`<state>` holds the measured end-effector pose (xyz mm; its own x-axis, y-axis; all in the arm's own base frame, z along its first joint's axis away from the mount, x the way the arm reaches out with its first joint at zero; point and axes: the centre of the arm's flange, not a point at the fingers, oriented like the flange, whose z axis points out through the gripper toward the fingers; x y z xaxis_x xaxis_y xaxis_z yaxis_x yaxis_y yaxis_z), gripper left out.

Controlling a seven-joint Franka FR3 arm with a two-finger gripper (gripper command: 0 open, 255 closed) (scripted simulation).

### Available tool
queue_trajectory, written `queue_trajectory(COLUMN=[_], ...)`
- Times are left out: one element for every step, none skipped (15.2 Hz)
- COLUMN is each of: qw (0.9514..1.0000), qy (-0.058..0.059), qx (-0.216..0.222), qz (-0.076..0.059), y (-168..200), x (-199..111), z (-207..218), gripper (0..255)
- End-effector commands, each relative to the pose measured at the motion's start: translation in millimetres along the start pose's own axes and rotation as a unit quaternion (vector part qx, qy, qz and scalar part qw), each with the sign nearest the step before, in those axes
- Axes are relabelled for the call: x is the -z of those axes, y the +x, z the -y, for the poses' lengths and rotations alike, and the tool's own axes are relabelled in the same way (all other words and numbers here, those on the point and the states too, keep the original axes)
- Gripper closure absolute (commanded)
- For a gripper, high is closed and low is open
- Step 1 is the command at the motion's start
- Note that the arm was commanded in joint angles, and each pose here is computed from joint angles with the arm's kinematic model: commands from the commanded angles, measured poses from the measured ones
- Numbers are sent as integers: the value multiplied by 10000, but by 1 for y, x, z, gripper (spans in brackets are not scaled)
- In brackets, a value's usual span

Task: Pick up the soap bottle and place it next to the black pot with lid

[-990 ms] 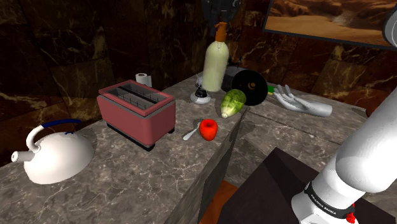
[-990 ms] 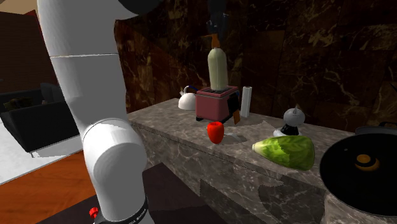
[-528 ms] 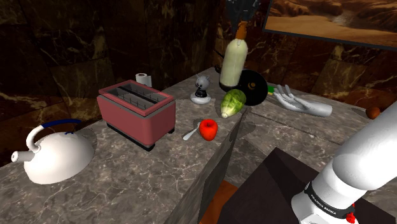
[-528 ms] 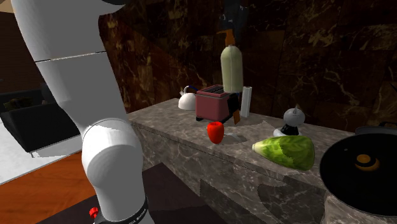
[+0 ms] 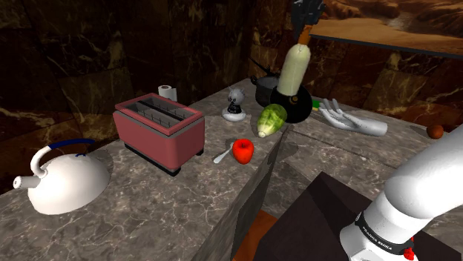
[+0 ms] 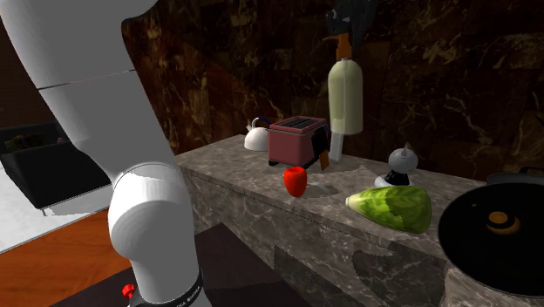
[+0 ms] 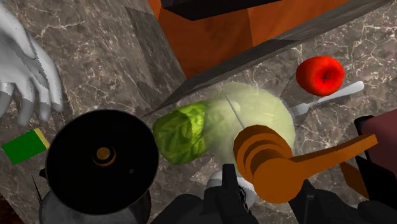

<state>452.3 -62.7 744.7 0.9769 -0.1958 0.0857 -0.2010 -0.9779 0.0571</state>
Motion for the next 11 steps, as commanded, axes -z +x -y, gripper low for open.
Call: queue_trajectory(qw=[10000,10000,10000,10000,10000,10000,10000,10000,10000,10000,10000], qy=[1,1,1,1,1,1,1,1,1,1,1], qx=[8,8,8,8,8,8,8,8,8,8,8], qz=[-4,-4,-4,-4,-4,-4,-4,-4,-4,-4,-4], y=[-2,-2,-2,-3,-3,-3,-3,-4,-4,-4,-5], x=[2,2,2,2,2,2,2,2,2,2,2], z=[-27,-40,-54,-67,-80,-93,-106,-120,-133,-146,-159], gripper=[255,255,255,255,255,255,255,255,255,255,255])
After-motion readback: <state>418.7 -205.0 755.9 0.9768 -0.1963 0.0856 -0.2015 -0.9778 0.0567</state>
